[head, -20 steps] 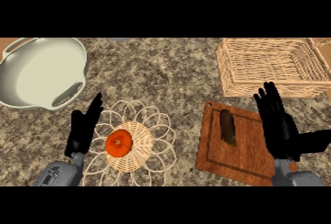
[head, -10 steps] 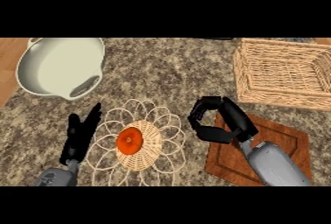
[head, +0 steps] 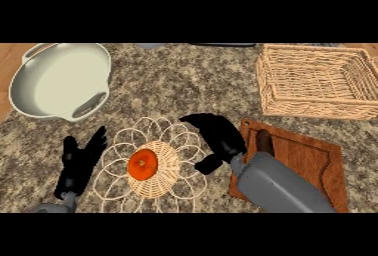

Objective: Pick the sweet potato from the cutting board and place it in the basket

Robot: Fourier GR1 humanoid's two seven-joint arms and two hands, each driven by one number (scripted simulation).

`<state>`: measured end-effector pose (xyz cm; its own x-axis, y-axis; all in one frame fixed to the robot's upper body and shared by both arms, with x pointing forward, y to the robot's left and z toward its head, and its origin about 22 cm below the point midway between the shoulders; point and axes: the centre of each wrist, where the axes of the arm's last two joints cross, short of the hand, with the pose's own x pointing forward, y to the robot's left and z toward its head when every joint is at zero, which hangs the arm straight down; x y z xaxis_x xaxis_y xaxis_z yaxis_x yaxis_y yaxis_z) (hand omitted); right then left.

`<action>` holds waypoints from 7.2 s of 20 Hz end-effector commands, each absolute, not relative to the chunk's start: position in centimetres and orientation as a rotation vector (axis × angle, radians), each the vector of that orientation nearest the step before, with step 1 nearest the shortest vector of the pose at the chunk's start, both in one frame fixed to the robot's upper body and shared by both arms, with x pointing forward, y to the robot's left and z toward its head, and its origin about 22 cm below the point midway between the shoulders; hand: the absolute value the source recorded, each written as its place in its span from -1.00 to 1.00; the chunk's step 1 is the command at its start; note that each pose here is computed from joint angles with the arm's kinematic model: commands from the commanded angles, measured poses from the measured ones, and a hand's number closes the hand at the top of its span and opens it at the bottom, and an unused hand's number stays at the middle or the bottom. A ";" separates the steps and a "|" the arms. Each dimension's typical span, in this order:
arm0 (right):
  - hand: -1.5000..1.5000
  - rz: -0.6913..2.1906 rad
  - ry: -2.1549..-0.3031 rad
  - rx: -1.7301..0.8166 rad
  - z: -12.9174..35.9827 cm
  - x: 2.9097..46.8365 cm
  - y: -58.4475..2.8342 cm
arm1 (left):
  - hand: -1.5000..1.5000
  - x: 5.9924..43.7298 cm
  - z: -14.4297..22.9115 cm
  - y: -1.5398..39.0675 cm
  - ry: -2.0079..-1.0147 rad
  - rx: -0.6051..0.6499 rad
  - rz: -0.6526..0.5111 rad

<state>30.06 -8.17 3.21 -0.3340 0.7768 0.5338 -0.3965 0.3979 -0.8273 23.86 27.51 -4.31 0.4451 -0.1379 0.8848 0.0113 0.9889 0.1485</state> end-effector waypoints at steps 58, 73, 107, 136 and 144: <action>-1.00 1.855 -0.607 -0.822 10.7 32.5 -9.4 | 0.00 19.9 -4.5 27.2 -1.014 0.133 -0.031; -1.00 1.856 -0.646 -0.839 5.7 32.9 -10.0 | 0.00 18.8 -6.2 30.2 -1.011 0.149 -0.032; 1.00 2.056 -0.549 -0.904 0.0 32.4 -15.0 | 0.00 20.0 -4.2 30.6 -1.012 0.147 -0.043; 1.00 0.352 -1.734 -0.675 19.1 26.6 -10.4 | 0.00 20.7 -5.4 29.8 -1.017 0.165 -0.026; 1.00 0.188 -1.675 -0.832 28.7 28.9 -14.9 | 0.00 19.6 -5.3 29.9 -1.018 0.154 -0.025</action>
